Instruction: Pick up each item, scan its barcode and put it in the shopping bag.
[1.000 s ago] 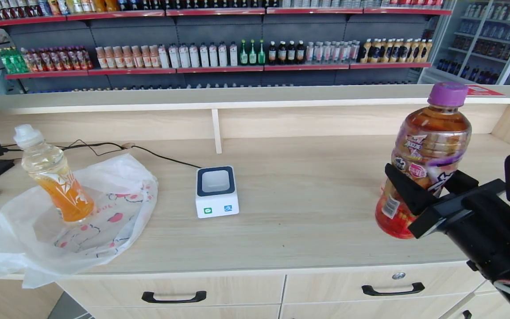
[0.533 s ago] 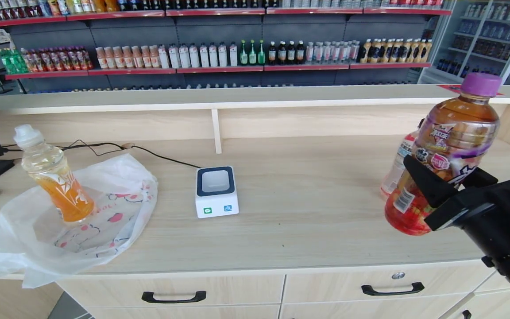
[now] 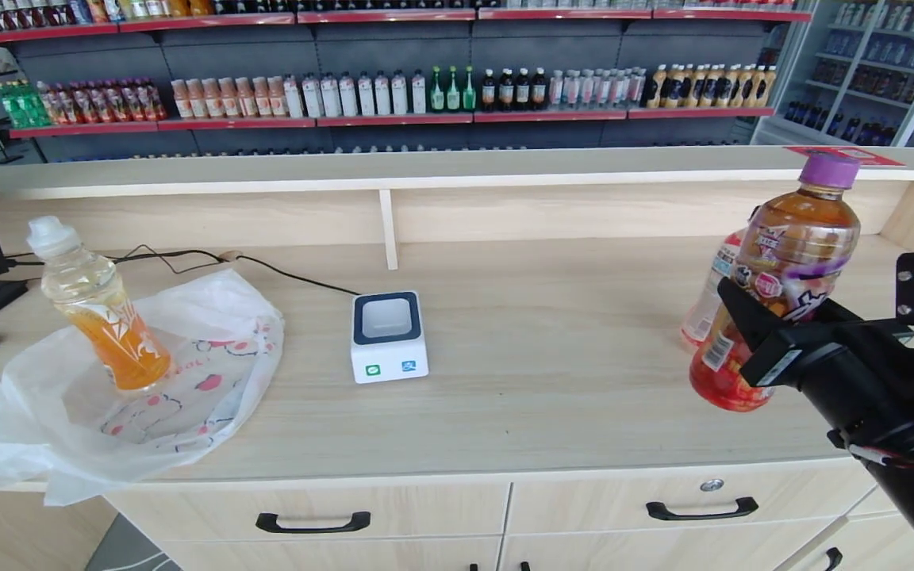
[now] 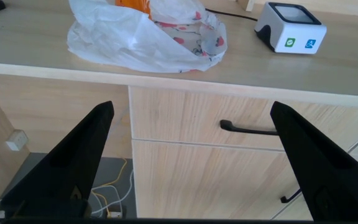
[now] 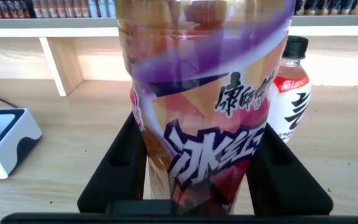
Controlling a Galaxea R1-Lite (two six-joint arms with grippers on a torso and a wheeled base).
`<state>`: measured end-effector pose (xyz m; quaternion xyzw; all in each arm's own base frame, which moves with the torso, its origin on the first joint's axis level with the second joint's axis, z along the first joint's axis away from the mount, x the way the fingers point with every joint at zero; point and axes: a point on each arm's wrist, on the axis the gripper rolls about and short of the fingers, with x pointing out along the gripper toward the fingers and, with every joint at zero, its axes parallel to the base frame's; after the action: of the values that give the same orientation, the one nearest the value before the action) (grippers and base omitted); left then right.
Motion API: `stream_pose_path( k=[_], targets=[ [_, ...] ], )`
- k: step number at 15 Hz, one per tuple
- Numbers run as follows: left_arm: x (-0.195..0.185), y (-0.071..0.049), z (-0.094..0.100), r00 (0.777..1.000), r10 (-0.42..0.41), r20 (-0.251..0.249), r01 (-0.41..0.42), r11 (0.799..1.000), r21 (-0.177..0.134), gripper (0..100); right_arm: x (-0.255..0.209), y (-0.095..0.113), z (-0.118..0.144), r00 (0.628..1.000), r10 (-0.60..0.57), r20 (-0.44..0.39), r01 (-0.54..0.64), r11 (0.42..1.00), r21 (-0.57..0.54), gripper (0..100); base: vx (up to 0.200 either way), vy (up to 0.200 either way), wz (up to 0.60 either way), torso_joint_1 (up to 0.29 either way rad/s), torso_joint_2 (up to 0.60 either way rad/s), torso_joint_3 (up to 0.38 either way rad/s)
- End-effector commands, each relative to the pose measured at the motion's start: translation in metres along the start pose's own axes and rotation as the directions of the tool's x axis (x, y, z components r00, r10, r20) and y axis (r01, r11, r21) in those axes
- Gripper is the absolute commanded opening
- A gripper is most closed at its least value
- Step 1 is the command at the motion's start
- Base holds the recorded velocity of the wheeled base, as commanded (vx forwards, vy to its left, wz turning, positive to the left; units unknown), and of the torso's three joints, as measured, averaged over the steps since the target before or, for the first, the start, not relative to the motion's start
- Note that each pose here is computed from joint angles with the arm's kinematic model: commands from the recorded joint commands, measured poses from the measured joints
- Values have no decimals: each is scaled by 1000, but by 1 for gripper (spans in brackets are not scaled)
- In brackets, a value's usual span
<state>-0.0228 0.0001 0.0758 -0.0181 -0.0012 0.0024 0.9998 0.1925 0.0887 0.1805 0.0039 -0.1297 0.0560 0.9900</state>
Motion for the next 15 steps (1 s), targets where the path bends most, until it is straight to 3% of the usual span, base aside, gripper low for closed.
stream_pose_path(
  k=[1,4,15],
  targets=[
    [0,0,0,1000,0,1,0,1000,1,100,1,-1,-1,1000,-5,0,5,1000,-1,0,0,0,0,0,0,0],
    [0,0,0,1000,0,1,0,1000,2,100,1,-1,-1,1000,-5,0,5,1000,2,0,0,0,0,-17,-2,4],
    [0,0,0,1000,3,2,-3,1000,-7,100,2,-2,5,1000,-9,23,9,1000,8,0,0,200,0,9,5,0]
  ],
)
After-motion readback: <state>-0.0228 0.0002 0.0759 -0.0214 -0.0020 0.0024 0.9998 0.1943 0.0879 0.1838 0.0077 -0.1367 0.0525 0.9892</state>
